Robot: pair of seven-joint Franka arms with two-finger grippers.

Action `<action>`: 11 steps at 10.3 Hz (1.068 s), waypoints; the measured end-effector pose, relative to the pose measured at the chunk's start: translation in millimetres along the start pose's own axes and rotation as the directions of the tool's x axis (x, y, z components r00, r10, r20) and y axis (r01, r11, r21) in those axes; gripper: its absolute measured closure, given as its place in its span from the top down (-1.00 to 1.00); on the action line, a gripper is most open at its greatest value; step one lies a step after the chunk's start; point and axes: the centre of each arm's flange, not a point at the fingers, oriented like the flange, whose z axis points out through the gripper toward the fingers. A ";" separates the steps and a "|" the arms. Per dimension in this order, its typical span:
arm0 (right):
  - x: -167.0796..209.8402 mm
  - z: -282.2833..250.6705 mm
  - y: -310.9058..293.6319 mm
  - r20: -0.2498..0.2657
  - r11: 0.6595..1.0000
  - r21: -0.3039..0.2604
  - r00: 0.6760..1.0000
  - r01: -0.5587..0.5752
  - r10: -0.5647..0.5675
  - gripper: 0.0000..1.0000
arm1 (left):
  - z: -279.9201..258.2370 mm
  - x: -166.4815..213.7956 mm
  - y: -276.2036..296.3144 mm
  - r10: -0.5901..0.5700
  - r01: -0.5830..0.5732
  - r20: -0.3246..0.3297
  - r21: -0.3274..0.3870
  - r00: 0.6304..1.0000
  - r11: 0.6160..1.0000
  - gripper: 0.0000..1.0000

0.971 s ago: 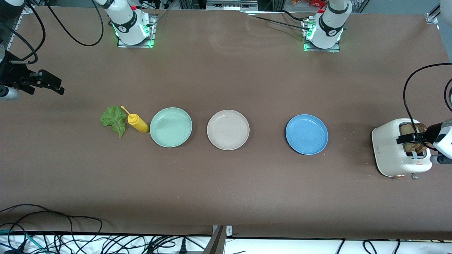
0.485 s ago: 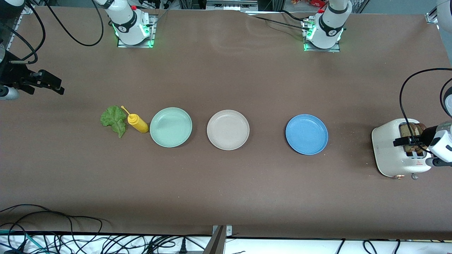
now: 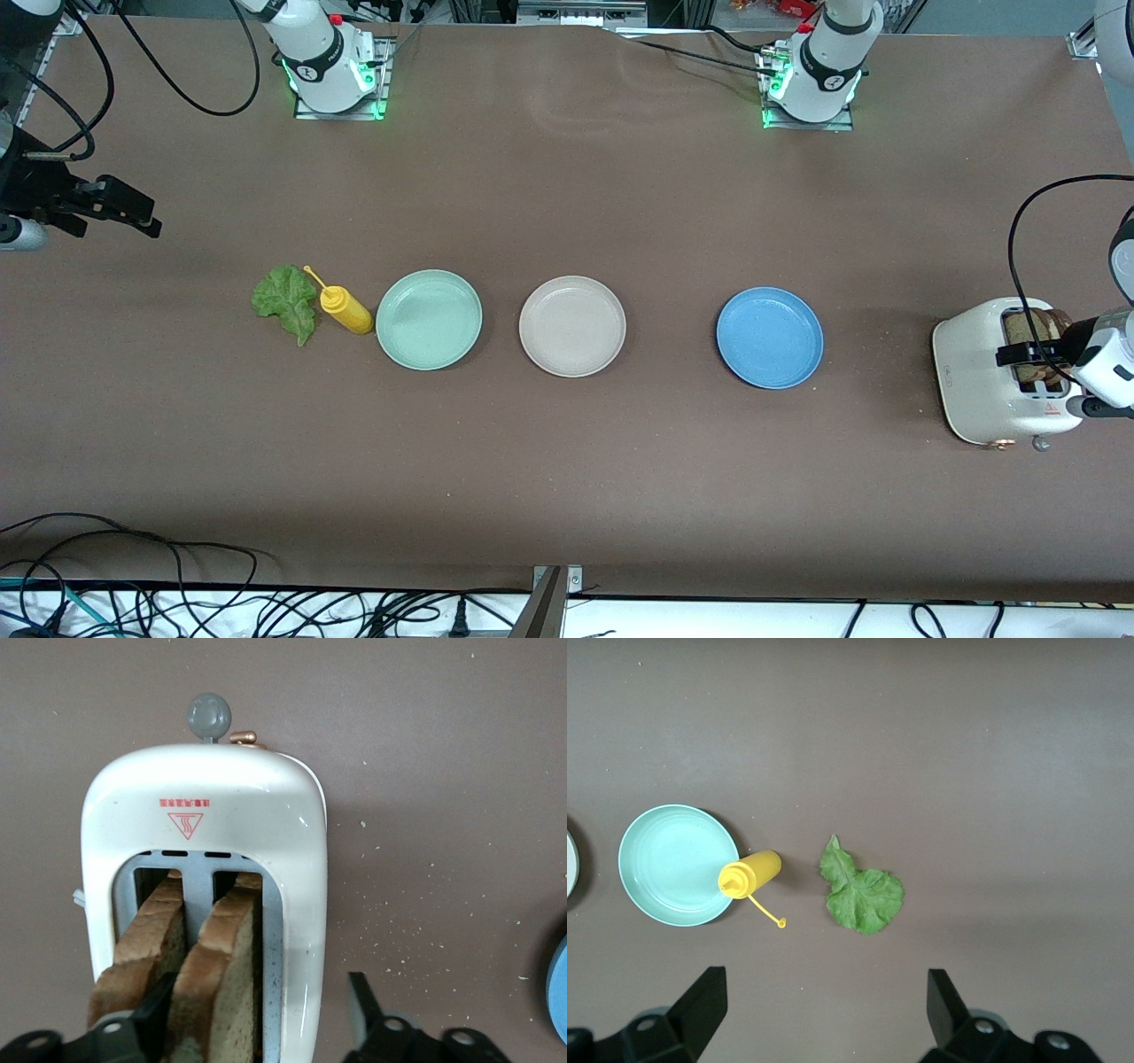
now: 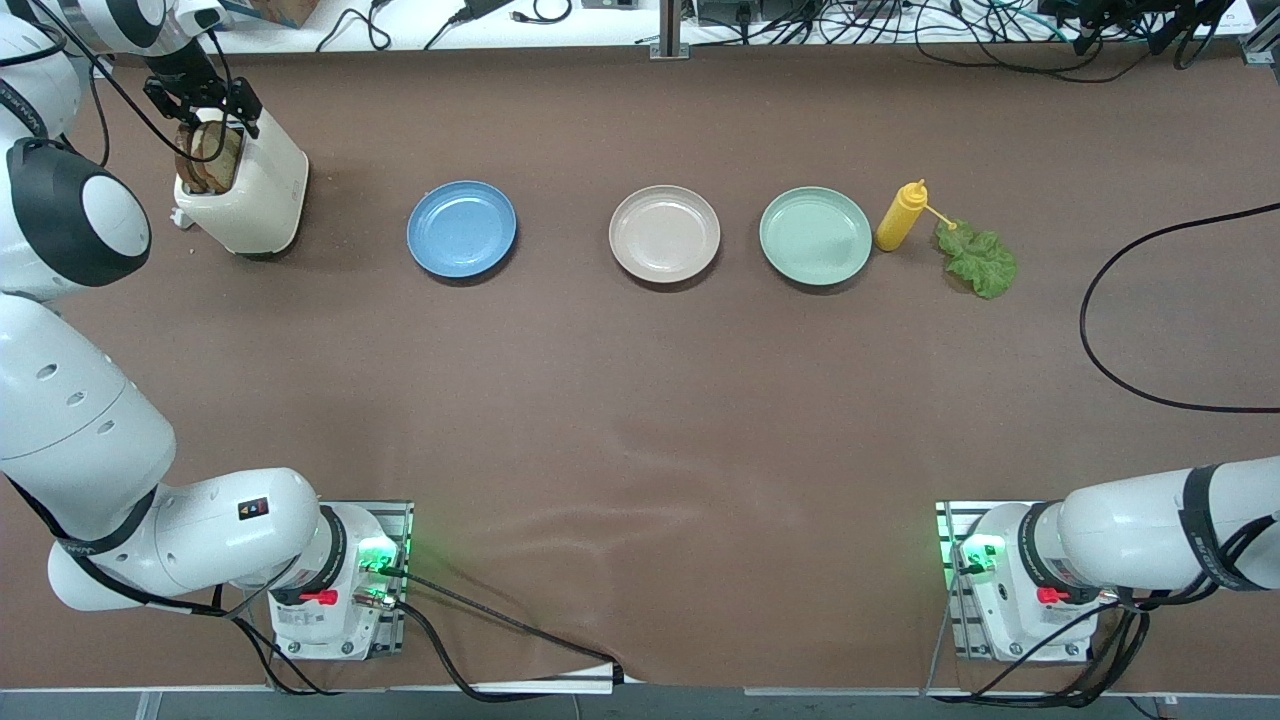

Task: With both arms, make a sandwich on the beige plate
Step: 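Lower the left gripper onto the outer bread slice and close it, then lift the bread slice out and carry it toward the beige plate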

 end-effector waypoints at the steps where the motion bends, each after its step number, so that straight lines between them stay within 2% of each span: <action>1: 0.0 0.0 0.0 0.000 1.000 0.000 1.000 0.000 0.000 1.00 | 0.2 -0.1 -0.4 -0.001 0.001 0.000 0.000 1.000 1.000 0.16; 2: 0.0 0.0 0.0 0.000 1.000 0.000 1.000 0.000 0.000 1.00 | 0.7 -0.2 -0.8 -0.001 0.001 0.002 0.000 1.000 1.000 -0.03; 4: 0.0 0.0 0.0 0.000 1.000 0.000 1.000 0.000 0.000 1.00 | -0.2 -0.6 -4.5 -0.007 0.007 0.000 0.002 1.000 1.000 -0.61; 5: 0.0 0.0 0.0 0.000 1.000 0.000 1.000 0.000 0.000 1.00 | -0.5 -0.6 -5.3 -0.008 0.008 -0.001 0.003 1.000 1.000 -0.72; 8: 0.1 0.1 0.0 0.000 1.000 0.000 1.000 0.000 0.000 1.00 | -2.7 0.2 -4.9 -0.006 0.006 -0.004 0.006 1.000 1.000 -0.72; 11: 0.2 0.4 0.1 0.001 1.000 0.000 1.000 0.000 0.000 1.00 | -32.5 4.0 -2.2 -0.003 0.003 -0.013 0.009 1.000 1.000 -0.80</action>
